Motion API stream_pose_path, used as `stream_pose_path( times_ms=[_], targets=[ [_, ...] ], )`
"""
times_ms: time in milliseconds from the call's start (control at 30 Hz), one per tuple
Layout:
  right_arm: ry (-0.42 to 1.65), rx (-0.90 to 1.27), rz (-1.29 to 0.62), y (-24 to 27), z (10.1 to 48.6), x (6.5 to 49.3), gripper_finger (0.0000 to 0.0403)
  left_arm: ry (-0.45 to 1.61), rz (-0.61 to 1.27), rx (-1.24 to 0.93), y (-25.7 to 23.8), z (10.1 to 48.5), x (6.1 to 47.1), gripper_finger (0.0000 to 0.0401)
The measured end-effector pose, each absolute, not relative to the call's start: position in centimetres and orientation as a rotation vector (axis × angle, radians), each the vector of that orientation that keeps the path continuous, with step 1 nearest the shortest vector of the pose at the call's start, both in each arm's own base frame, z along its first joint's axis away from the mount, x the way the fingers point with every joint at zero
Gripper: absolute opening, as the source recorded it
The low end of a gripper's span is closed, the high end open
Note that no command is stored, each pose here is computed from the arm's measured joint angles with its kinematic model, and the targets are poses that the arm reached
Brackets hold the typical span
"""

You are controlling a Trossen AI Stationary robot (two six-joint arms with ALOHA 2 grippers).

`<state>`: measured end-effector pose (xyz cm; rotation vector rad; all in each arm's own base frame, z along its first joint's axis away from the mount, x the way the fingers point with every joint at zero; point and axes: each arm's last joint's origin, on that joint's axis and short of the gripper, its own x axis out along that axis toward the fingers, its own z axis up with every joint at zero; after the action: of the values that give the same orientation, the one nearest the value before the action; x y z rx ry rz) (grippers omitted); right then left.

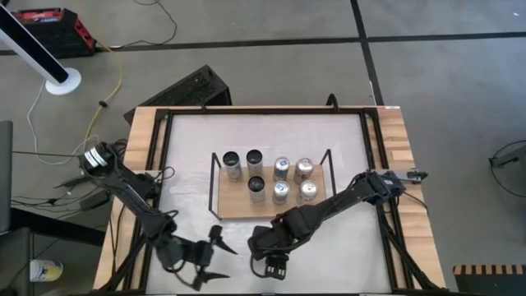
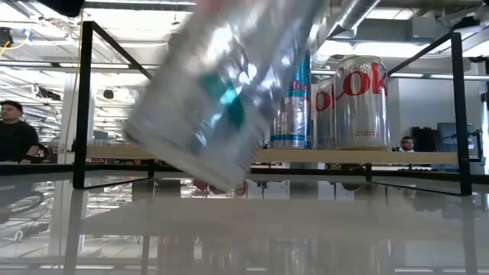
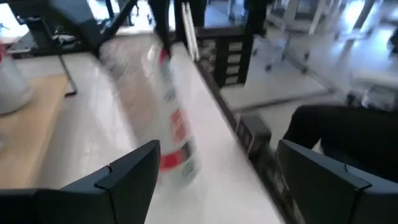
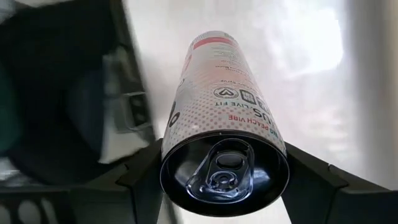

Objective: Place canned beverage on shelf
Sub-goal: Put the white pink soda can on the shelf aligned with the other white pink soda can

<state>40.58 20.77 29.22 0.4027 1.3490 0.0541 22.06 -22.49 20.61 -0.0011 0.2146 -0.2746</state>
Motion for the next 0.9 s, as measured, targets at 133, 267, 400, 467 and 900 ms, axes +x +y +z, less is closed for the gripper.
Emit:
stream_pose_path(
  times_ms=[133,267,400,467,900],
  targets=[
    [1.333,0.274,0.039,21.0,28.7,40.5,0.0276,0.203,-0.213,-0.069,-21.8,19.2,24.0,0.0306],
    [1.277,0.211,0.043,21.5,28.6,40.7,0.0276,0.194,-0.140,-0.142,-20.6,18.3,25.7,0.0306],
    [1.228,0.169,0.040,21.8,28.7,40.8,0.0276,0.200,-0.126,-0.163,-19.7,17.6,27.1,0.0306],
    [1.187,0.151,0.037,22.2,28.8,40.9,0.0276,0.216,-0.175,-0.167,-19.6,17.3,27.7,0.0306],
    [1.129,0.135,0.031,22.3,29.0,41.3,0.0276,0.223,-0.238,-0.110,-20.4,17.4,30.1,0.0306]
  ],
)
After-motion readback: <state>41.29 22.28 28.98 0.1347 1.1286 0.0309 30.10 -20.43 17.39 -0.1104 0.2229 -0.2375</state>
